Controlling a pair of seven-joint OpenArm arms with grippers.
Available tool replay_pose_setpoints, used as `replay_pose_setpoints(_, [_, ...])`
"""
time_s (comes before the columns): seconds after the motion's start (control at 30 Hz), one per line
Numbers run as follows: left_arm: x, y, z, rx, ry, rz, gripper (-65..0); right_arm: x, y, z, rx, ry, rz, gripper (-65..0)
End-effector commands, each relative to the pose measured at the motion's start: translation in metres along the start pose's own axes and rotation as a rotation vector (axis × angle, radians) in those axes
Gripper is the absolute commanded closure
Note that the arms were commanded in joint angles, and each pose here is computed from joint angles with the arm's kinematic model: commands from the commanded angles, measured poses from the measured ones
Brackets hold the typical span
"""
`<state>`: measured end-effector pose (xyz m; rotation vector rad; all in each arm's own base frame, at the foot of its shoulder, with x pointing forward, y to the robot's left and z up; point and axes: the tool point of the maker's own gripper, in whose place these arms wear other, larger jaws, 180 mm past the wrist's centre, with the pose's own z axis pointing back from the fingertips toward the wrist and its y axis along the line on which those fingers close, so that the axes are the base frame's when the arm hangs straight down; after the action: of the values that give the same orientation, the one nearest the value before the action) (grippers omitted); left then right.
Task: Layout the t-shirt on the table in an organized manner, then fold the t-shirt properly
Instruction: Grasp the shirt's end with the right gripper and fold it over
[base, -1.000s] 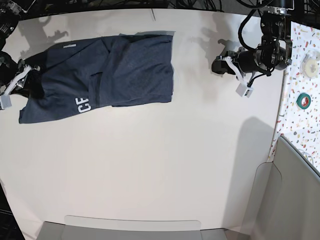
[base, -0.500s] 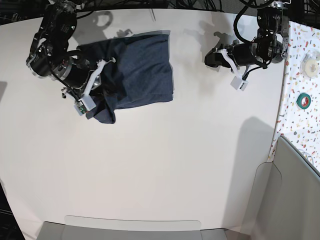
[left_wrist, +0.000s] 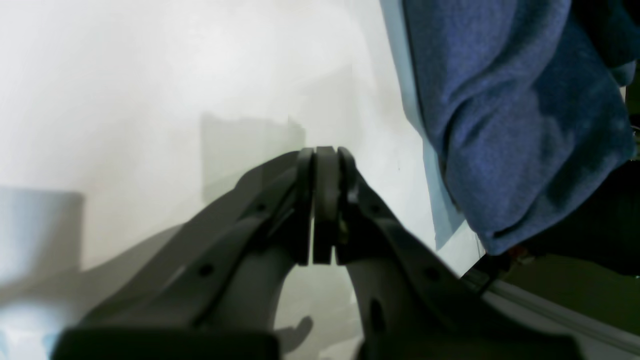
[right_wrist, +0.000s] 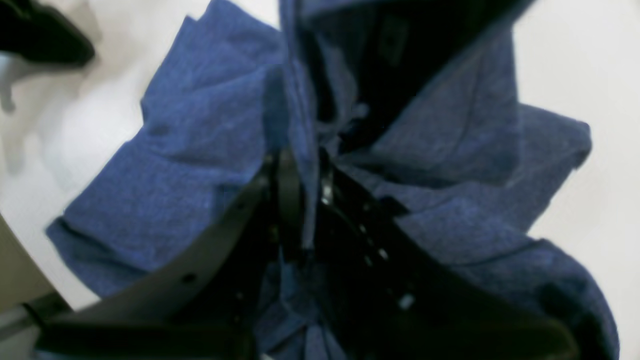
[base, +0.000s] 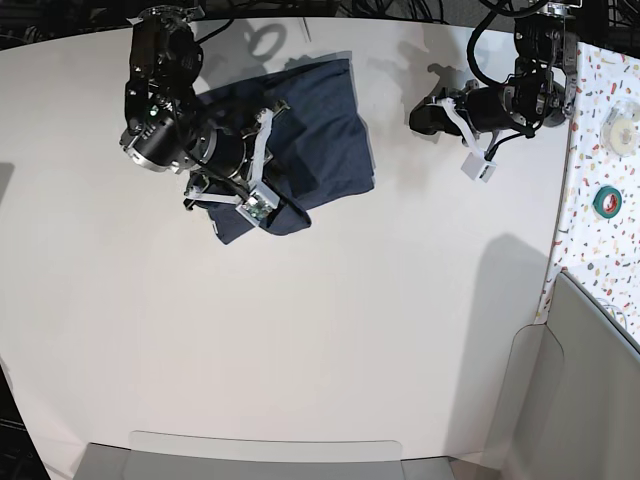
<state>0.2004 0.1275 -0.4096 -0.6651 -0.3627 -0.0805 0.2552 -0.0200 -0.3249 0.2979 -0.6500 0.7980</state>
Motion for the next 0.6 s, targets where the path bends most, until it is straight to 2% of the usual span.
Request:
replay_pose_setpoints(0.0, [0.003, 0.003, 0.003, 0.021, 0.002, -0.016, 0.0, 0.016, 0.004, 0.001, 0.002, -0.041, 0.043, 0.0])
replay_pose_setpoints(0.33, [0.003, 0.003, 0.002, 0.021, 0.003, -0.01, 0.0, 0.021, 0.033, -0.027, -0.014, 0.075, 0.278, 0.0])
replay_pose_setpoints(0.57, [0.003, 0.004, 0.002, 0.023, 0.004, -0.009, 0.0, 0.021, 0.044, -0.037, -0.002, 0.111, 0.353, 0.0])
